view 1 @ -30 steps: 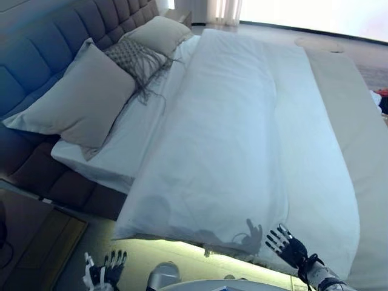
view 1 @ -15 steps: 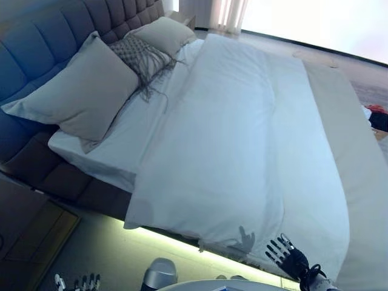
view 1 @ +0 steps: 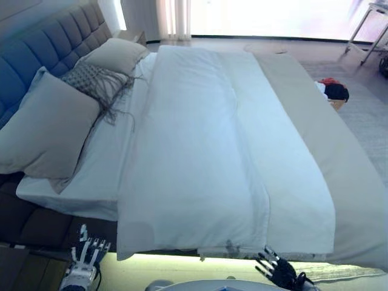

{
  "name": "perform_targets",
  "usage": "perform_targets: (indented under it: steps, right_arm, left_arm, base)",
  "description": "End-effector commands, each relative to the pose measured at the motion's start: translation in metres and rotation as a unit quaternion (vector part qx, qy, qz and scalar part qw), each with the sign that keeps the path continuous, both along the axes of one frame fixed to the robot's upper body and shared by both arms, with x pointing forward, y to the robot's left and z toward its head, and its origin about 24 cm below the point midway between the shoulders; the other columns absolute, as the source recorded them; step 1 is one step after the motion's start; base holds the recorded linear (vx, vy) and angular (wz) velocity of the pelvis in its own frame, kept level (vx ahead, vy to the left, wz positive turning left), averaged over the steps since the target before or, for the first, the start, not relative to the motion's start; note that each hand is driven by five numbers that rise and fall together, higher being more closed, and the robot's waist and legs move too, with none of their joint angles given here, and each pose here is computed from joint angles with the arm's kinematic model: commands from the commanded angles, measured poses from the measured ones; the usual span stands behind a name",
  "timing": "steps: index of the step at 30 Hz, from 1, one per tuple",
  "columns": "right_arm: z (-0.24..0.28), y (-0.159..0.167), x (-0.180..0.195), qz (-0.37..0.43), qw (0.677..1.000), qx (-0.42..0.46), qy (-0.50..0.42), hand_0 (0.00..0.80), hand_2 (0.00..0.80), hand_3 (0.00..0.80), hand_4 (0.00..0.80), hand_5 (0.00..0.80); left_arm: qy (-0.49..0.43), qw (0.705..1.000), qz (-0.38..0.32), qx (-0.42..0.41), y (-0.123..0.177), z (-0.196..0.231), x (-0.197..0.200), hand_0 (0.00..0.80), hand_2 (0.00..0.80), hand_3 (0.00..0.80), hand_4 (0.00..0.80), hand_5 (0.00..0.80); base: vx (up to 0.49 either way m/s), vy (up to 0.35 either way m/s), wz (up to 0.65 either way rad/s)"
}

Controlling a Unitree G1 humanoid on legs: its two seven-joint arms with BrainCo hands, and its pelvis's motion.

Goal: Make the bed neatly

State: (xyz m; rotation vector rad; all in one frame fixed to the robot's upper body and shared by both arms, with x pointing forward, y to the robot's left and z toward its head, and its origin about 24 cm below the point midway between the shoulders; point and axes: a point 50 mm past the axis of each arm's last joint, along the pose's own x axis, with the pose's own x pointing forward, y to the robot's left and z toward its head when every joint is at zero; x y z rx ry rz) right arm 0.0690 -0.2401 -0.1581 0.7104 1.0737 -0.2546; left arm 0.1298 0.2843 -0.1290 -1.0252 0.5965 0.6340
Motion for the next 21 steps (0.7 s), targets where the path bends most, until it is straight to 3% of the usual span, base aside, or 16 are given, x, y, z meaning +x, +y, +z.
perform_targets:
  steps: [1,5,8,13,21]
  right_arm:
    - [-0.004,0.009,0.009,0.005,0.999,-0.027,0.022,0.000,0.000,0.000,0.000,0.000]
    - [-0.010,0.022,0.003,0.059,0.994,-0.059,0.067,0.000,0.000,0.000,0.000,0.000]
    - [-0.010,0.035,0.012,0.088,0.994,-0.045,0.045,0.000,0.000,0.000,0.000,0.000]
    - [-0.010,0.045,0.017,0.186,0.980,-0.066,0.034,0.000,0.000,0.000,0.000,0.000]
    - [-0.010,0.051,0.021,0.220,0.972,-0.067,0.040,0.000,0.000,0.000,0.000,0.000]
  left_arm:
    - [-0.027,0.998,-0.042,-0.026,-0.037,-0.005,0.024,0.000,0.000,0.000,0.000,0.000]
    - [0.055,0.982,-0.178,-0.014,-0.080,-0.024,0.004,0.000,0.000,0.000,0.000,0.000]
    - [0.116,0.940,-0.318,0.049,-0.098,-0.032,-0.010,0.000,0.000,0.000,0.000,0.000]
    - [0.144,0.883,-0.440,0.079,-0.111,-0.037,-0.021,0.000,0.000,0.000,0.000,0.000]
    - [0.161,0.879,-0.440,0.091,-0.103,-0.034,-0.014,0.000,0.000,0.000,0.000,0.000]
  base:
    - [0.058,-0.047,-0.16]
    - [0.050,-0.072,-0.08]
    - [0.044,-0.063,-0.08]
    - [0.018,-0.033,-0.10]
    - [0.021,-0.008,-0.04]
